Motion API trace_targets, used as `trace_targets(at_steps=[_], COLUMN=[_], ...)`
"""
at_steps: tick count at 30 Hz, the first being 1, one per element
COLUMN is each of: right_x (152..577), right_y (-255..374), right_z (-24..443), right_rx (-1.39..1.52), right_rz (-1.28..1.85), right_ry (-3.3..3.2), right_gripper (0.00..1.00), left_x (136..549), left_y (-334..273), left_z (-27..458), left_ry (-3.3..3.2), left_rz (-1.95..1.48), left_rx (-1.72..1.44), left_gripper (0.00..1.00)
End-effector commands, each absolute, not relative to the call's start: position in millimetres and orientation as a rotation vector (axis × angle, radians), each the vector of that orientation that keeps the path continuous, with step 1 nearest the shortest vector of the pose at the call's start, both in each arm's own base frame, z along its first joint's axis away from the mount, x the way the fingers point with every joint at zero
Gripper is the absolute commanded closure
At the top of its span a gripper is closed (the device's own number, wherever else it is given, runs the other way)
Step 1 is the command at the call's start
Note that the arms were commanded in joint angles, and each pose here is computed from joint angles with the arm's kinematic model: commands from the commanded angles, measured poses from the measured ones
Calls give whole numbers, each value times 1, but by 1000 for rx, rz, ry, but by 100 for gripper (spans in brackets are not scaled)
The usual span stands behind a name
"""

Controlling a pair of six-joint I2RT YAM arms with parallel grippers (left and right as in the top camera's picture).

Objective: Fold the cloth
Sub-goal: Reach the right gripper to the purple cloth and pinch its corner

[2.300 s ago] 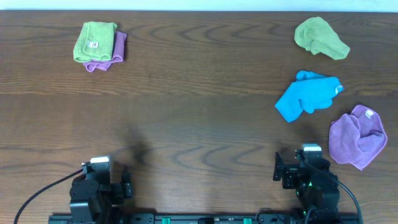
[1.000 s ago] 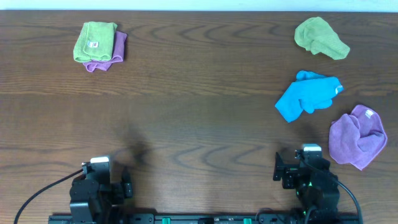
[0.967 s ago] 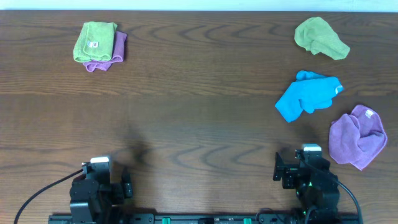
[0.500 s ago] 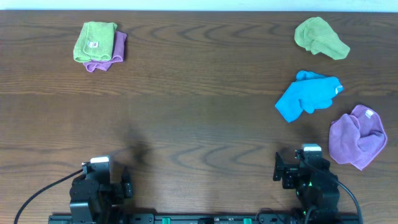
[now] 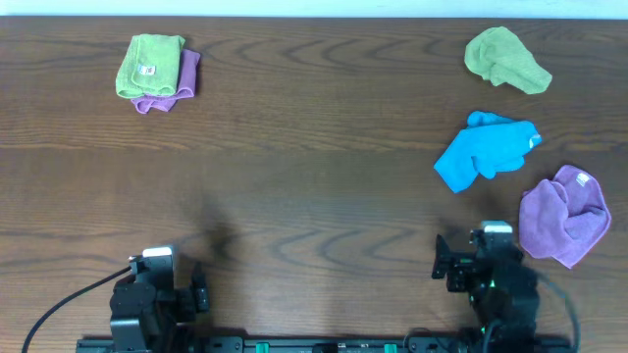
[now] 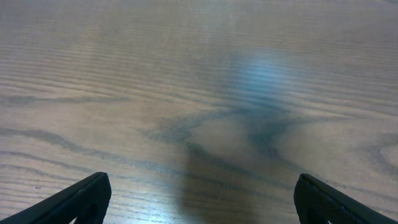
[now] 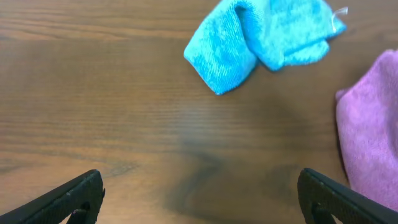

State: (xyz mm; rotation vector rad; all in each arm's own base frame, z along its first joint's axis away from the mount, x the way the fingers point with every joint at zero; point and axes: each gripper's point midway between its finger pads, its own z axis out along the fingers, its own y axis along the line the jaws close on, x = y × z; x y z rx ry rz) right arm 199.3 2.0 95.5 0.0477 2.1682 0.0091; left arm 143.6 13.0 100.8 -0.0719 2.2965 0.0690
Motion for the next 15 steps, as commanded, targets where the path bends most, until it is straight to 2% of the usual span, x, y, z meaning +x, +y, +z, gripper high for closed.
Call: trace_targets(at_steps=[1,5,8,12,15], right_x=[208,225,233,242,263], right_y=[-1,-5,-20,-41,-51], right_z=[144,196,223,242,243], right_rx=[159,186,359,601,676], right_rz=[46,11,-60,-201,-236], right_ry=[2139,2211,2311,2429,2483], right_gripper=[1,1,1,1,1], left_x=[142,142,142,142,142], left_y=[14,14,14,14,14], left_z=[97,97,97,97,97], left_ry=[2310,2310,2310,2310,2310], left_rz=[86,86,86,86,86], left_rx=[-54,-54,-55,-54,-55], left_gripper=[5,5,5,5,5])
